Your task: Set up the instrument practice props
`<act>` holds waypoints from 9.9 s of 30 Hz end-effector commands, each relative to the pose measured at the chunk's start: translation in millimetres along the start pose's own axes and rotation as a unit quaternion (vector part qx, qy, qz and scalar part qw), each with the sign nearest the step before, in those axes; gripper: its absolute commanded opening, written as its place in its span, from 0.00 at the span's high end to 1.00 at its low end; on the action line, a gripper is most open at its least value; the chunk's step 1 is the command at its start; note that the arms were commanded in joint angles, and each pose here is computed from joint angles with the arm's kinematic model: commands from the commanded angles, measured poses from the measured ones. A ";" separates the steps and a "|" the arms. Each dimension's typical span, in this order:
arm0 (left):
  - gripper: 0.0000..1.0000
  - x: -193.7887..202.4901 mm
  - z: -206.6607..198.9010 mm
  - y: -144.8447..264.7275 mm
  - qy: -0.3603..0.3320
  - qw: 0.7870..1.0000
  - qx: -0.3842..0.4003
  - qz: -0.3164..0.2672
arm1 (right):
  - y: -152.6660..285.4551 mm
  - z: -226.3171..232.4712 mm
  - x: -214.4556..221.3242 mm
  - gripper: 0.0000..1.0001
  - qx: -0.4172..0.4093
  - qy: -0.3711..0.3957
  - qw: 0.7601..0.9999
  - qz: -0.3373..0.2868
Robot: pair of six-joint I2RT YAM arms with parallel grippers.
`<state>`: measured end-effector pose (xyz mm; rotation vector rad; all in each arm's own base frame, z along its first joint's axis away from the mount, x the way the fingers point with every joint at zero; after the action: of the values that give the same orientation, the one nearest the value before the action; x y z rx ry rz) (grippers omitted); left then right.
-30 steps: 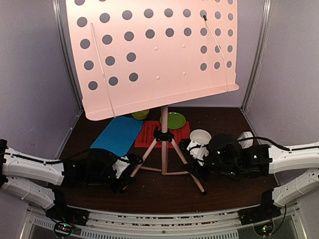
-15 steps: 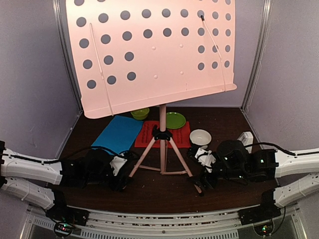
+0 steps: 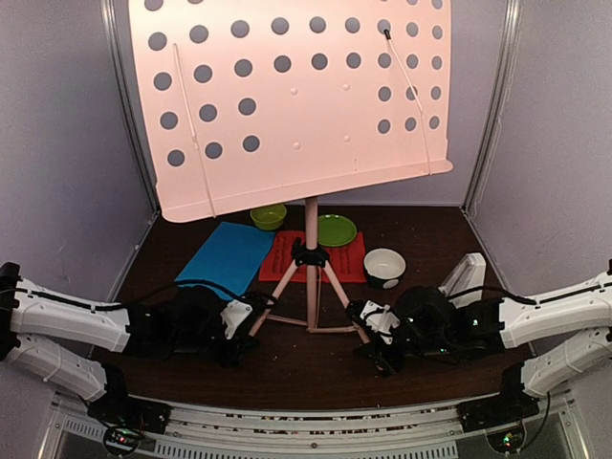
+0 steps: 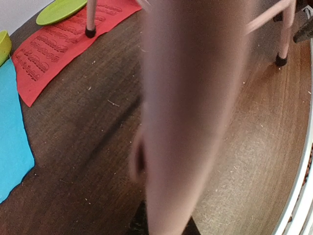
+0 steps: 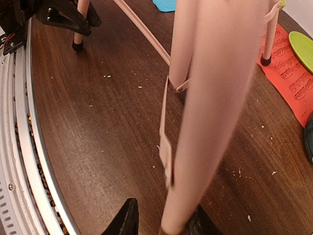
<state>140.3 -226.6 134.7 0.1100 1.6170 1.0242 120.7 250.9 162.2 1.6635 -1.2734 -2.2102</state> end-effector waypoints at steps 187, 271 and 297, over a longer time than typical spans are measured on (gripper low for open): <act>1.00 -131.9 217.9 131.7 0.330 0.923 -0.140 -0.142 | -22.8 -46.0 -151.9 1.00 -0.012 -0.113 0.976 -0.188; 1.00 -179.6 3.8 255.7 0.144 0.887 0.433 -0.067 | 82.9 39.4 -191.4 0.03 -0.115 0.052 0.975 -0.186; 1.00 -222.3 -19.0 211.8 -0.099 0.956 0.274 -0.014 | 151.3 36.4 -172.2 0.04 -0.085 0.125 0.981 -0.121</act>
<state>109.1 -235.1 430.9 0.5881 1.8325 0.5029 106.2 266.8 380.8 2.0040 -0.8463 -2.1491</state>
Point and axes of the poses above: each gripper's point midway between its finger pads, its own y axis back along the fingers, its own z axis along the line the jaws close on, x = y × z, the point moved 9 cm from there along y, back along the fingers, and after that the axes turned 5 degrees about -y, right-handed, at the moved point
